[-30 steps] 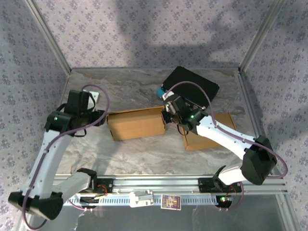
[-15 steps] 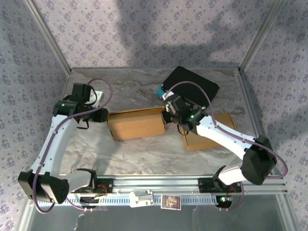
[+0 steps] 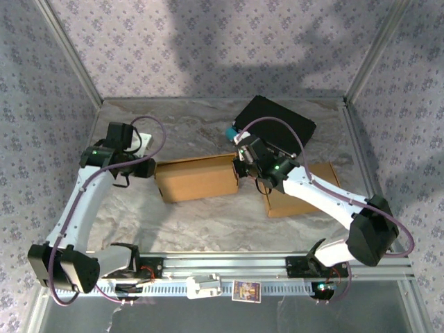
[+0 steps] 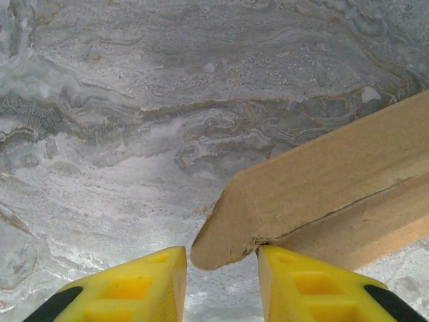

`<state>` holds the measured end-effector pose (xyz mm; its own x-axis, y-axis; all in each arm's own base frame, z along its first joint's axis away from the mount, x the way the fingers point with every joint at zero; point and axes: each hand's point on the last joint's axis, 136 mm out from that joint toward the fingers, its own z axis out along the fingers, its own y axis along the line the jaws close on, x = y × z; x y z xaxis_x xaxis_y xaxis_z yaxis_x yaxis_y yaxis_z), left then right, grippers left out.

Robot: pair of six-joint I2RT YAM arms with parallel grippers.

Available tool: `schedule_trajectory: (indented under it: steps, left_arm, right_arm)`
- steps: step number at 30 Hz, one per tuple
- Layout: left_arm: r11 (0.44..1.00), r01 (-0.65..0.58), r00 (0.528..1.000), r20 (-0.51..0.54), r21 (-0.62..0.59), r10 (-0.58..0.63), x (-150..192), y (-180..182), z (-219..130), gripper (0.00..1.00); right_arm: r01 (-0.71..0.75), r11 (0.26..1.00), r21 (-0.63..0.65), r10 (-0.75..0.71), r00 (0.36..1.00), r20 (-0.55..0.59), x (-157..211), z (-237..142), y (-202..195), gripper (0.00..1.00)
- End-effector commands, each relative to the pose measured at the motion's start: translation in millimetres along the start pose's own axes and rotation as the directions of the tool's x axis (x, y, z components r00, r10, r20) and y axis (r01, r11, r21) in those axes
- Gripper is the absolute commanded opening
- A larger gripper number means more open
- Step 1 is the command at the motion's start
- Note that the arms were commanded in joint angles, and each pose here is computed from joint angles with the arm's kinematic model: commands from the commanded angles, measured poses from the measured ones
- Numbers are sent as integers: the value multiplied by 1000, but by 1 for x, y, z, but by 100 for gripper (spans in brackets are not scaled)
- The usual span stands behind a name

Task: Fold the paper box

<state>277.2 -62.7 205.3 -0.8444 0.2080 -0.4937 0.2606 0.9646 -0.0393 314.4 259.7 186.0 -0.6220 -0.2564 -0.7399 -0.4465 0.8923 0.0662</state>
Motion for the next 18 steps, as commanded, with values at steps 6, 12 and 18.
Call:
schedule_trajectory:
  steps: [6, 12, 18]
  left_arm:
    - [1000, -20, 1000, -7, -17, 19, 0, 6, 14, 33]
    - [1000, -6, 1000, -1, -2, 6, -3, 3, 14, 21]
    - [1000, 4, 1000, -17, 0, -4, 0, 3, 16, 17]
  right_arm:
    - [48, 999, 2, -46, 981, -188, 49, 9, -3, 0]
    - [45, 999, 3, -44, 982, -185, 48, 9, -4, 0]
    - [46, 999, 3, -45, 981, -187, 49, 10, -4, 0]
